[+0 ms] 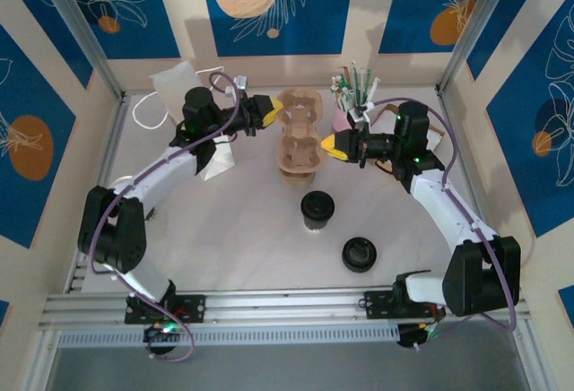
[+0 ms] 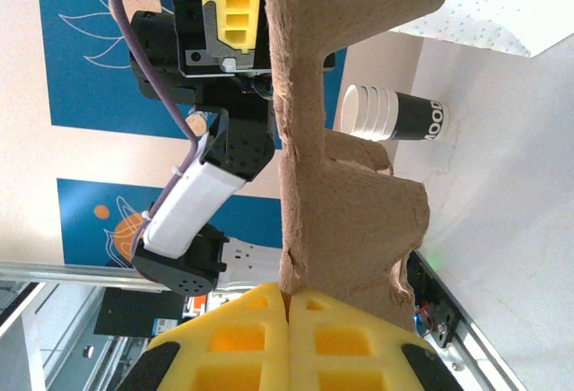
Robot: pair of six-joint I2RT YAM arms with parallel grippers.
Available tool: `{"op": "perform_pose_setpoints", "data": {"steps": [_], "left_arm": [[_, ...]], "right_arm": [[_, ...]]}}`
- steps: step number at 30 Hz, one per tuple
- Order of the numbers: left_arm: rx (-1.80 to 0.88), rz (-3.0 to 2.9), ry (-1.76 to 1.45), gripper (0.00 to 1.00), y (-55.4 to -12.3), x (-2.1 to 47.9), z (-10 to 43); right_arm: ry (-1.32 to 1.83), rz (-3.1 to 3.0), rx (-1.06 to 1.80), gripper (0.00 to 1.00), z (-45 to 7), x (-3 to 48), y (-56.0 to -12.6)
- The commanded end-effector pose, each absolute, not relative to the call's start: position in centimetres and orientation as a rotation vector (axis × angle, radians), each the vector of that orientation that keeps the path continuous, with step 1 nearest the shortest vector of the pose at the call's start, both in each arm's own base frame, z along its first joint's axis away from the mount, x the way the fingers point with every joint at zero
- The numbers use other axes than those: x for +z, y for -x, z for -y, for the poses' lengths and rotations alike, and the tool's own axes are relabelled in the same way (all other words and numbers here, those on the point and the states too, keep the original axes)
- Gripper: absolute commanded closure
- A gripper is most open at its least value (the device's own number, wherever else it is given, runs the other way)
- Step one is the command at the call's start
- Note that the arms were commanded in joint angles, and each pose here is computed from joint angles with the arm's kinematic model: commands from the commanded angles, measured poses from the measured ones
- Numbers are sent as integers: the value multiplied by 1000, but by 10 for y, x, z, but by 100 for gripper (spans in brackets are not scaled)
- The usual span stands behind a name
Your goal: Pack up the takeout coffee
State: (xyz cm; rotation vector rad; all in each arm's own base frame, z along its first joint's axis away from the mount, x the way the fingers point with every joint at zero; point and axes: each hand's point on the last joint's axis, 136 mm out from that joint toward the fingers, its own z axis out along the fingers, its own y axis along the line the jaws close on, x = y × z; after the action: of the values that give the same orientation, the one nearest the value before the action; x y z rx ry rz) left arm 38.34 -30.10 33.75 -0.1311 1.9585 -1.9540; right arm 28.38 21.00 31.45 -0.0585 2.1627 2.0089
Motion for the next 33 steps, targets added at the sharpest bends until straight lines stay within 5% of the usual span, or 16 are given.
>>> {"op": "perform_pose_setpoints", "data": {"steps": [1, 13, 23, 33], "left_arm": [[-1974, -1930, 67, 88, -375, 344, 305], [-1882, -2001, 40, 91, -372, 336, 304], [-1652, -2063, 26, 90, -366, 325, 297], [-1339, -2075, -24, 91, -354, 334, 310]], "right_arm": [[74, -2169, 2013, 100, -209, 312, -279], [40, -2236, 1884, 68, -204, 306, -272], [-5, -2363, 1496, 37, -188, 304, -252], [54, -2485, 994, 33, -202, 311, -243]]}}
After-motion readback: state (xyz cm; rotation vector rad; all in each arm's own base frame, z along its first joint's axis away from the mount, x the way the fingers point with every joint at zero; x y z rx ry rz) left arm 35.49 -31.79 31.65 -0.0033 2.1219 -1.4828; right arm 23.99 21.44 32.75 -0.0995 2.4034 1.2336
